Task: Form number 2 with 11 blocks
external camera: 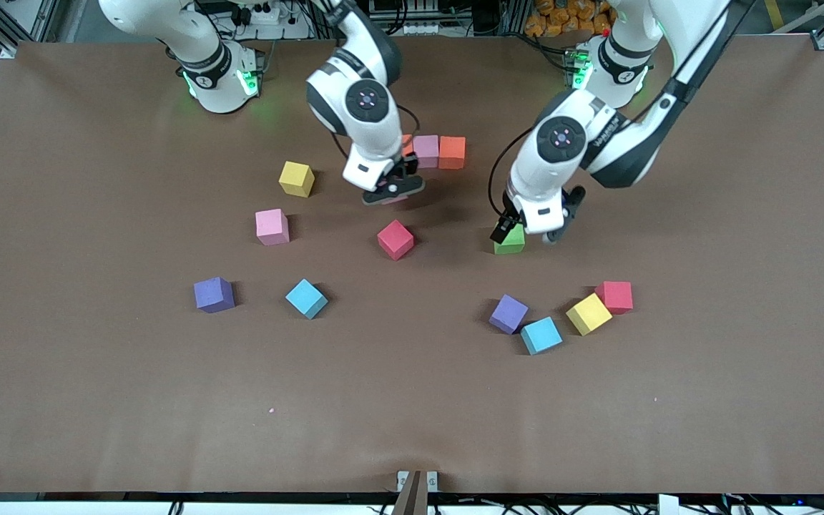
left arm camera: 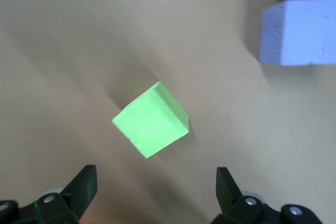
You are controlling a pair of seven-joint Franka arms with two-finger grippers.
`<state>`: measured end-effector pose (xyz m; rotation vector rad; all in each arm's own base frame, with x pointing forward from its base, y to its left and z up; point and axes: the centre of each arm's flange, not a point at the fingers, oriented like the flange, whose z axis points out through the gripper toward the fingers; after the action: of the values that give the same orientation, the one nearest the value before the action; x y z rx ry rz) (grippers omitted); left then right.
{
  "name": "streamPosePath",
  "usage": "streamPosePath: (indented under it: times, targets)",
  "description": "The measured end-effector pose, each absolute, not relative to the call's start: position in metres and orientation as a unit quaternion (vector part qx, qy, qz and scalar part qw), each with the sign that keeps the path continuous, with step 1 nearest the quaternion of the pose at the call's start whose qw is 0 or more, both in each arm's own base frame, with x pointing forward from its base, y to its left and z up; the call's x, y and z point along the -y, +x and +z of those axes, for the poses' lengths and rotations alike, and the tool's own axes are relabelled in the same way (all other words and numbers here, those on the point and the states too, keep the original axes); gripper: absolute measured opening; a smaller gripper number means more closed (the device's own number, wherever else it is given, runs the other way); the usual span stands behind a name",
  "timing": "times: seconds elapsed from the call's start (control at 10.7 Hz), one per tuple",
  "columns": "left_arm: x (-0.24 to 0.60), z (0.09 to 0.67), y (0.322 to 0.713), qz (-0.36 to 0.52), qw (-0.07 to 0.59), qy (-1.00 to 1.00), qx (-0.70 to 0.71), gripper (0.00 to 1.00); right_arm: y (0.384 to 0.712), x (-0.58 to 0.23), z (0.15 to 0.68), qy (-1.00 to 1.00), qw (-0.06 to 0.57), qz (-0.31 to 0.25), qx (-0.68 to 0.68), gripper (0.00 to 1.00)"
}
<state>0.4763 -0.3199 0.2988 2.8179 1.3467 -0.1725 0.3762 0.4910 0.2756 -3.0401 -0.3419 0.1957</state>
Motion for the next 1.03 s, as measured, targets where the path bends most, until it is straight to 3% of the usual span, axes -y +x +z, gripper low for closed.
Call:
streamPosePath:
  times: [0.47,1.03]
  targets:
    - [0.318,0.278,0.474,-0.092,-0.001,0.975,-0.203,1.0,0.355,-0.575,0.247,-0.996,0.046,0.063,0.052,0.56]
    - [0.309,0.248,0.475,-0.086,-0.031,0.993,-0.075,1.0,0.335,-0.601,0.22,-0.996,0.035,0.072,0.037,0.56]
